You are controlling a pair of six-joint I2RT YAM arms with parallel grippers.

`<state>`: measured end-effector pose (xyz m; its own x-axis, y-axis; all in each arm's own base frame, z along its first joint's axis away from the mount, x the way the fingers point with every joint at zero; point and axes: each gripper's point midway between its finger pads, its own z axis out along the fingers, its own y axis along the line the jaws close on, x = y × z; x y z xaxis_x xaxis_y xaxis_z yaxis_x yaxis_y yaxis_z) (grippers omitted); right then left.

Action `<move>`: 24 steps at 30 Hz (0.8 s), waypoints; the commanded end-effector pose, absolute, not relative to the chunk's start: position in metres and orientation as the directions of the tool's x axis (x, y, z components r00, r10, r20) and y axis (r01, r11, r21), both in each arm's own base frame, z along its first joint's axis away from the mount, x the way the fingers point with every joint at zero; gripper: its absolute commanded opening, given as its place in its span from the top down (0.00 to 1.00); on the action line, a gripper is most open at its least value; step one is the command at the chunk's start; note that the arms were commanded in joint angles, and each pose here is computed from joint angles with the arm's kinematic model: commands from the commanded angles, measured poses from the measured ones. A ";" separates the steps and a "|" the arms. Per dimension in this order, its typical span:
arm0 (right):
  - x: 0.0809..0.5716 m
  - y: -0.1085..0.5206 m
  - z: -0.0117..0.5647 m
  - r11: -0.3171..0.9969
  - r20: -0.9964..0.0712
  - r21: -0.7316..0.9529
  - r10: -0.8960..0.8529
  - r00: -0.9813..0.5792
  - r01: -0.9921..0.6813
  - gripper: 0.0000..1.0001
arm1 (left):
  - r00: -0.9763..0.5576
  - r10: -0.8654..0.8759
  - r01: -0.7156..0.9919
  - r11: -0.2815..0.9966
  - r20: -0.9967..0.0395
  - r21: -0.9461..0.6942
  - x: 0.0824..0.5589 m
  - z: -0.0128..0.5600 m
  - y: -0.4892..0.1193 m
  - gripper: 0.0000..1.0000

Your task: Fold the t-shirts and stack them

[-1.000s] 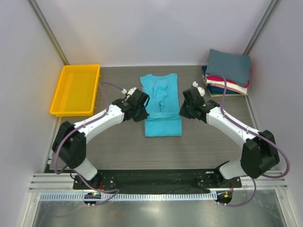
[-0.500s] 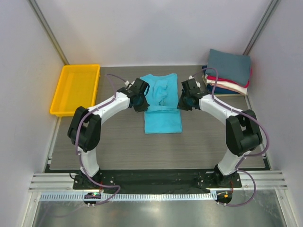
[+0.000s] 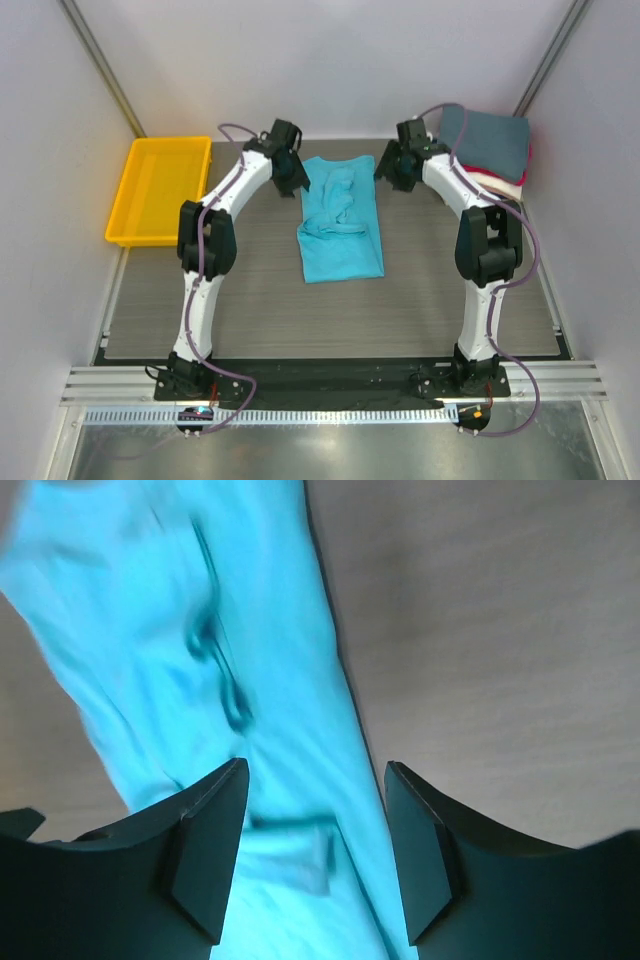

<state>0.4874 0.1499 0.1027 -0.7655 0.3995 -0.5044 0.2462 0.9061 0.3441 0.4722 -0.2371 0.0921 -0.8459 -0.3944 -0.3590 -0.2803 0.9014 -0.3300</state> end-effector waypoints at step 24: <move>0.412 0.201 0.080 0.898 -0.443 0.440 0.223 -0.868 0.006 0.41 | -0.913 -0.318 -0.180 0.877 -0.257 -0.445 0.417 0.073 -0.224 0.54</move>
